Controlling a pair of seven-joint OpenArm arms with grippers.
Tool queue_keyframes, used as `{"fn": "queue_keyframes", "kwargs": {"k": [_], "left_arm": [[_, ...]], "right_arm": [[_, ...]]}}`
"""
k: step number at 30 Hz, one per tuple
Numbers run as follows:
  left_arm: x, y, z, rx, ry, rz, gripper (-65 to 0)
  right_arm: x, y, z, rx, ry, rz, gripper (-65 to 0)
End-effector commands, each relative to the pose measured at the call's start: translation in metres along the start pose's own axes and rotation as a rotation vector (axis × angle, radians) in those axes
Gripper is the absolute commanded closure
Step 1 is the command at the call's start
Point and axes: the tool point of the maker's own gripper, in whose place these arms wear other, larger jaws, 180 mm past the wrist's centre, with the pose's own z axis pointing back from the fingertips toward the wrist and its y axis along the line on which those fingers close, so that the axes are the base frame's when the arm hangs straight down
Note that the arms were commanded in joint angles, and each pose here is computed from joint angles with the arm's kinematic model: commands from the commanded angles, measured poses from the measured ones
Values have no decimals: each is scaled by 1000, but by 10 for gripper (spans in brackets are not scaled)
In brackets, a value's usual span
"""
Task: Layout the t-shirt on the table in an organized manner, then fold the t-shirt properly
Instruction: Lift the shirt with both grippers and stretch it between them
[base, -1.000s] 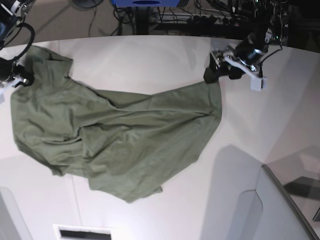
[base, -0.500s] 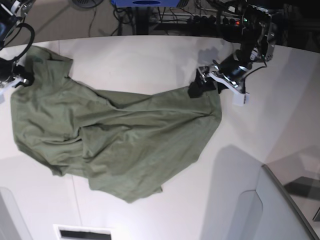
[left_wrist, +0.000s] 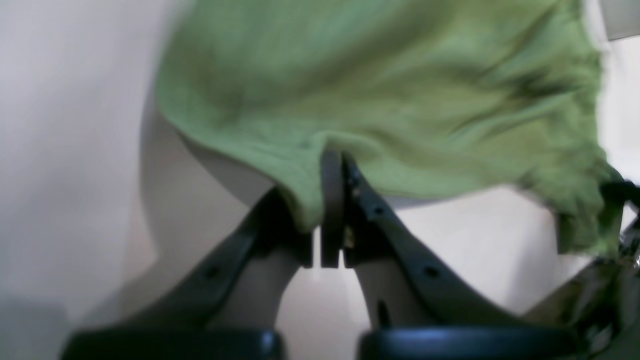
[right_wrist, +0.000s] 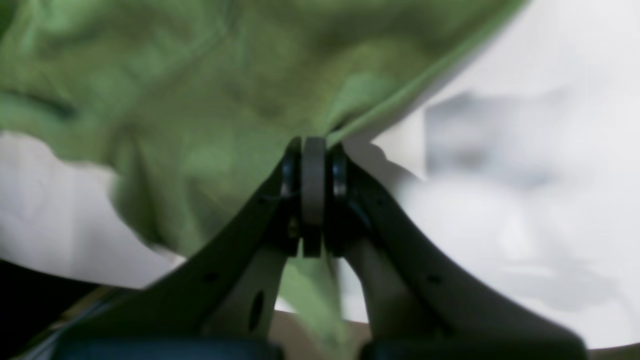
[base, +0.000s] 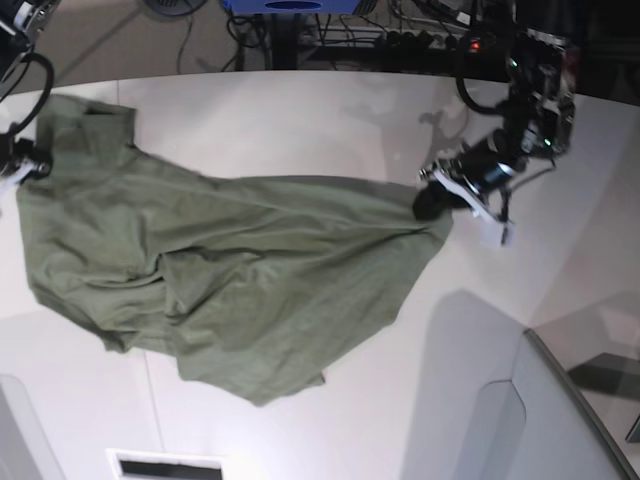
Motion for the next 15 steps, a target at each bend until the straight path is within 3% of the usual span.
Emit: {"fn": "queue_keyframes", "kwargs": {"k": [1, 4, 10, 15], "left_arm": [[14, -9, 7, -26, -12, -49, 0], [26, -16, 23, -26, 7, -119, 0], [-3, -6, 48, 23, 129, -116, 0], [-12, 0, 51, 36, 161, -116, 0]], "right_arm": [[20, -8, 17, -31, -36, 33, 0], [21, -18, 39, -83, -21, 38, 0], [-3, -28, 64, -160, 73, 61, 0], [8, -14, 57, -141, 59, 96, 0]]}}
